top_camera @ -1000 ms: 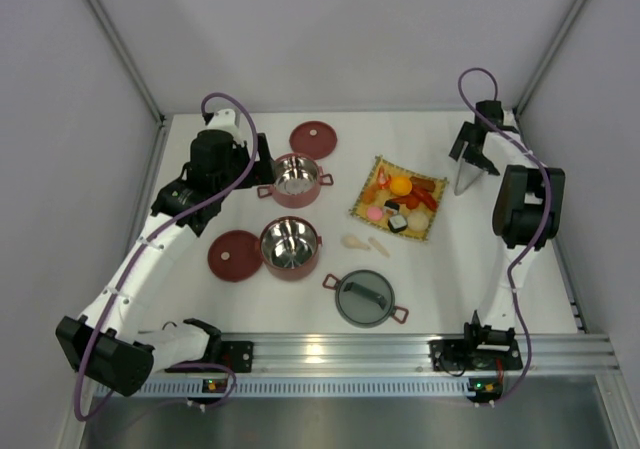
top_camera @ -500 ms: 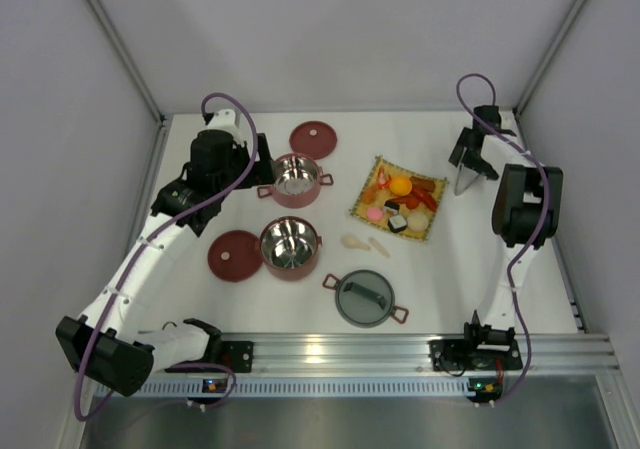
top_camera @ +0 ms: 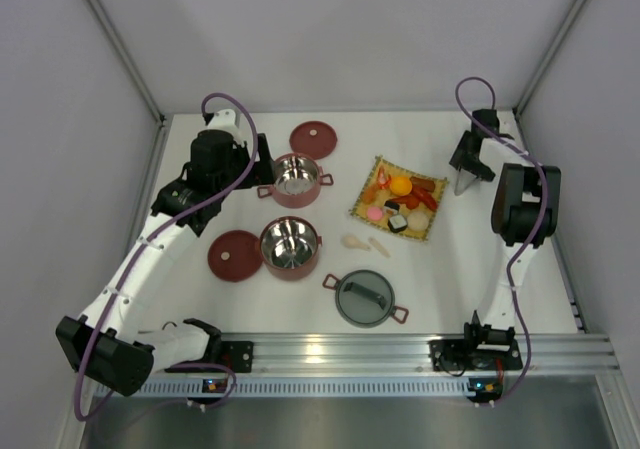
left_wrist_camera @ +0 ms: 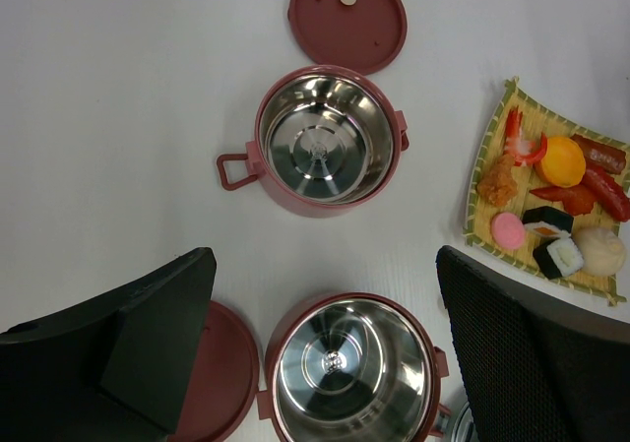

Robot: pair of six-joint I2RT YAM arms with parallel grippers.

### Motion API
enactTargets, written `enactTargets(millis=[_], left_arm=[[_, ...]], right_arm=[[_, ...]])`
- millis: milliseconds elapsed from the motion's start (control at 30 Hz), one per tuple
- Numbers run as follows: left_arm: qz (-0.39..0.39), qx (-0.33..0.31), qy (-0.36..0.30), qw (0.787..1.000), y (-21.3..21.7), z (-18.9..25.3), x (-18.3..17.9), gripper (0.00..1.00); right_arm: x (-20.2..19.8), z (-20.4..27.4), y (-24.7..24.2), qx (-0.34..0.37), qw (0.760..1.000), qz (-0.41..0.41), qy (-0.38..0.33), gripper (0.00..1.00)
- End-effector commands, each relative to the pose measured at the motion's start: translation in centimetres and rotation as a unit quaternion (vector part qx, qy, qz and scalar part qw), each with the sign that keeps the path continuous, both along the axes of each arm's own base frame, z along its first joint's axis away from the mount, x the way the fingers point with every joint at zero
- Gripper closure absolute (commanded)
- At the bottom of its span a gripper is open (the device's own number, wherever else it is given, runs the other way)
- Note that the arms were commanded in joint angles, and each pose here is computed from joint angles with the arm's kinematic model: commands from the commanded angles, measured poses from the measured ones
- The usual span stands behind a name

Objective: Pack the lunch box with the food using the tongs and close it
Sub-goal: Pick up the clamp at the center of the board.

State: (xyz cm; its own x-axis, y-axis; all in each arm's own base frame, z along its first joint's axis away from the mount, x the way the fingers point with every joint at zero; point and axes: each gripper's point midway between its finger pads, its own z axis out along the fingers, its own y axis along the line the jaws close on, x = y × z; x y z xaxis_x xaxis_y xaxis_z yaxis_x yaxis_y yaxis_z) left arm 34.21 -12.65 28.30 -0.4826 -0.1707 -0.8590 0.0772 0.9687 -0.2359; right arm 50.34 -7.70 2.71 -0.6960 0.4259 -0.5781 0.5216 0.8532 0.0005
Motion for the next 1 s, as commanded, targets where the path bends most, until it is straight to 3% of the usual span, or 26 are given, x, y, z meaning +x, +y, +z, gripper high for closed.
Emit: enactTargets(millis=[0, 400, 733, 967], left_arm=[[-0.007, -0.006, -0.017, 1.0, -0.3, 1.5, 0.3, 0.01], [-0.01, -0.005, -0.018, 1.0, -0.4, 1.6, 0.3, 0.01], [-0.011, -0.009, -0.021, 1.0, -0.4, 1.9, 0.1, 0.01], [-0.014, -0.014, -0.021, 1.0, -0.6, 1.9, 0.1, 0.01]], right_arm=[[-0.1, -0.7, 0.3, 0.006, 1.0, -0.007, -0.006, 0.26], [-0.4, -0.6, 0.5, 0.003, 1.0, -0.013, -0.006, 0.45], [-2.0, 3.4, 1.0, -0.018, 0.999, -0.001, -0.04, 0.64], [-3.1, 6.3, 0.9, -0.031, 0.997, 0.002, -0.065, 0.6]])
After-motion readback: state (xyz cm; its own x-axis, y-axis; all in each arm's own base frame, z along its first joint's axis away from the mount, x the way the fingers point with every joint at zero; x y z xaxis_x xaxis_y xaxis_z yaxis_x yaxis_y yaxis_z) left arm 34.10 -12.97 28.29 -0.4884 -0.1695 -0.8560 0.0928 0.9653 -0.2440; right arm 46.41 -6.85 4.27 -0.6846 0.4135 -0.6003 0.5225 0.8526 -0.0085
